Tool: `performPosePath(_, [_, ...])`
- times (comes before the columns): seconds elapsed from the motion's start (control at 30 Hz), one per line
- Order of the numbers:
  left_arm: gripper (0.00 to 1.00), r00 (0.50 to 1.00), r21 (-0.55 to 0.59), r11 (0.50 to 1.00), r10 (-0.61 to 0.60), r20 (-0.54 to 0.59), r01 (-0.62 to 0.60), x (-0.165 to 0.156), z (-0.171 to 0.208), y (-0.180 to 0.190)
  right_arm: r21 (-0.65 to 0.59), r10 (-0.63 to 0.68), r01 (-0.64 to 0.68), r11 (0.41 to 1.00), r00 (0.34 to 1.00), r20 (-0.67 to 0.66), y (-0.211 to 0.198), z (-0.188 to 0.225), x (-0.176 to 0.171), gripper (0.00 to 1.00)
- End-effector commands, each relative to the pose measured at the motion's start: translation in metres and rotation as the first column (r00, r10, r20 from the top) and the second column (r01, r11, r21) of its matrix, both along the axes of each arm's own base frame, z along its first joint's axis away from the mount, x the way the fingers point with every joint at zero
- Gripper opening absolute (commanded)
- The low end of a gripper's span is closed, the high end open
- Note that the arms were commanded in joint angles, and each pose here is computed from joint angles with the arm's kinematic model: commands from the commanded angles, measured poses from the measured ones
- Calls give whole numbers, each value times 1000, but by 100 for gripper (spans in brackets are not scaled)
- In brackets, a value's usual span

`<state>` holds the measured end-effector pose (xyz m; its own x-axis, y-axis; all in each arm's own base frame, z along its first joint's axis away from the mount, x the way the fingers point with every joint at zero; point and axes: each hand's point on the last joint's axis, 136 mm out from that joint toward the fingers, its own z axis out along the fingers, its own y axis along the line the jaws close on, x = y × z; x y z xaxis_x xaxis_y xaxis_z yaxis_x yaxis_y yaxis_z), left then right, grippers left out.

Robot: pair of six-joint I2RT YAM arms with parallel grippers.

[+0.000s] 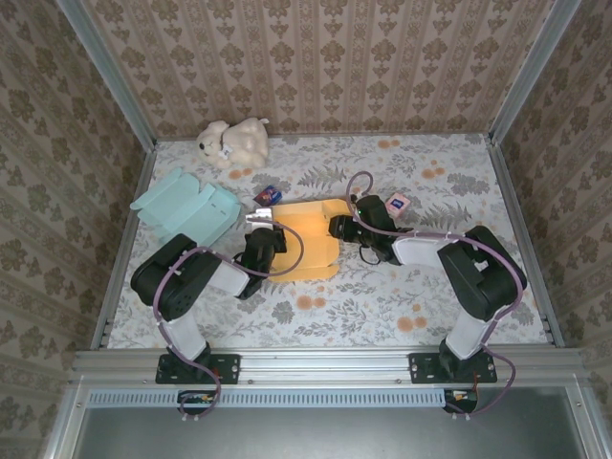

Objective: Fold the paper box

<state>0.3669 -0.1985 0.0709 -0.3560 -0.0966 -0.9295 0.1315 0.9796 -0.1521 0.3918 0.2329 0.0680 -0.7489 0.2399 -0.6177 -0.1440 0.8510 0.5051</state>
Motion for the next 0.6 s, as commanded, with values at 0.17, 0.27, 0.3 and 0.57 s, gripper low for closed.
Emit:
performPosePath(0.17, [0, 998, 6, 999, -36, -56, 36, -6, -11, -7, -32, 18, -18, 999, 1000, -3, 5, -8, 7, 47])
performPosePath(0.27, [0, 997, 0, 999, -42, -61, 42, -5, -12, -10, 23, 65, -66, 998, 997, 28, 17, 2, 7, 46])
performPosePath(0.3, [0, 997, -1, 999, -44, -61, 44, -5, -12, -11, 36, 79, -80, 996, 996, 34, 21, 4, 6, 46])
performPosePath(0.57, [0, 997, -5, 999, -49, -67, 48, -5, -15, -14, 92, 165, -171, 981, 984, 68, 55, 23, -3, 46])
